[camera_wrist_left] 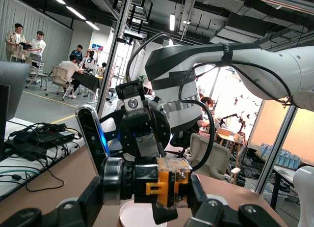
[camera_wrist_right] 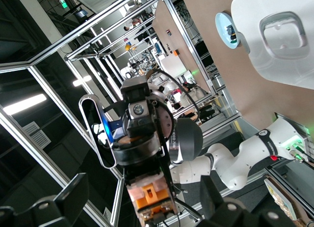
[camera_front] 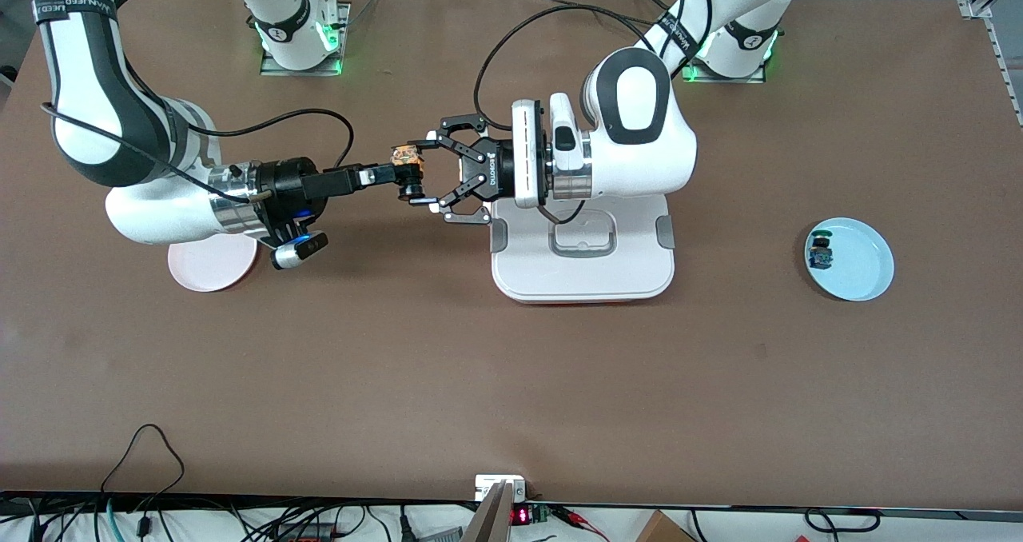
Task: Transfer orange switch to right arm and place
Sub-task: 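Reach the right gripper to the switch held by the left gripper, then grasp the switch with the right gripper while the left gripper releases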
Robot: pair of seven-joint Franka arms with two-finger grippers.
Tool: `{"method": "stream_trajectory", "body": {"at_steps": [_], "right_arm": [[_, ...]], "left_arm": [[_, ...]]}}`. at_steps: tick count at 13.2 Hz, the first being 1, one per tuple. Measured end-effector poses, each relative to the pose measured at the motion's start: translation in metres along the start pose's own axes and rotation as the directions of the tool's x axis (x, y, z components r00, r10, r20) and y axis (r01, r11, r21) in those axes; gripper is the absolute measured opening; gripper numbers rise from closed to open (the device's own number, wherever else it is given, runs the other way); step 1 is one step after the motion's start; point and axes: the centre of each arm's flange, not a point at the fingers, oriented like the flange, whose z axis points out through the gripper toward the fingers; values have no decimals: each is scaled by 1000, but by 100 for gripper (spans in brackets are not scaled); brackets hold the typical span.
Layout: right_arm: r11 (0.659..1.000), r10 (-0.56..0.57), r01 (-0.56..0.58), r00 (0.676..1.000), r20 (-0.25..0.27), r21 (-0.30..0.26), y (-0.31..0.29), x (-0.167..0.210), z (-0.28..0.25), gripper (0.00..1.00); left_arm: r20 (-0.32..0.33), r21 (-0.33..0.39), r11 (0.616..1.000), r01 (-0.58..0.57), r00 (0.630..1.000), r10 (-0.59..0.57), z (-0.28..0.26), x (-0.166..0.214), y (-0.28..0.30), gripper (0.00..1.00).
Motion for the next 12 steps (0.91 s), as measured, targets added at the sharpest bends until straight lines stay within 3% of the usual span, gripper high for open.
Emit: {"method": "stream_trajectory", "body": {"at_steps": [6, 7, 11, 12], "right_arm": [[1000, 2, -2, 1000, 6, 2, 1, 0, 1, 94], [1000, 1, -1, 1000, 7, 2, 1, -1, 1, 88], [1000, -11, 11, 1000, 11, 6, 1, -2, 1, 41], [1000, -22, 21, 1000, 11, 6, 0, -2, 1, 39]], "left_arm": [[0, 0, 1000, 0, 1000, 0, 0, 0, 0, 74], [-1, 0, 1000, -1, 1000, 1, 0, 0, 0, 74], [-6, 2, 1000, 3, 1000, -3, -1, 3, -1, 74], [-6, 1, 1000, 14, 1000, -14, 0, 4, -1, 74]]}}
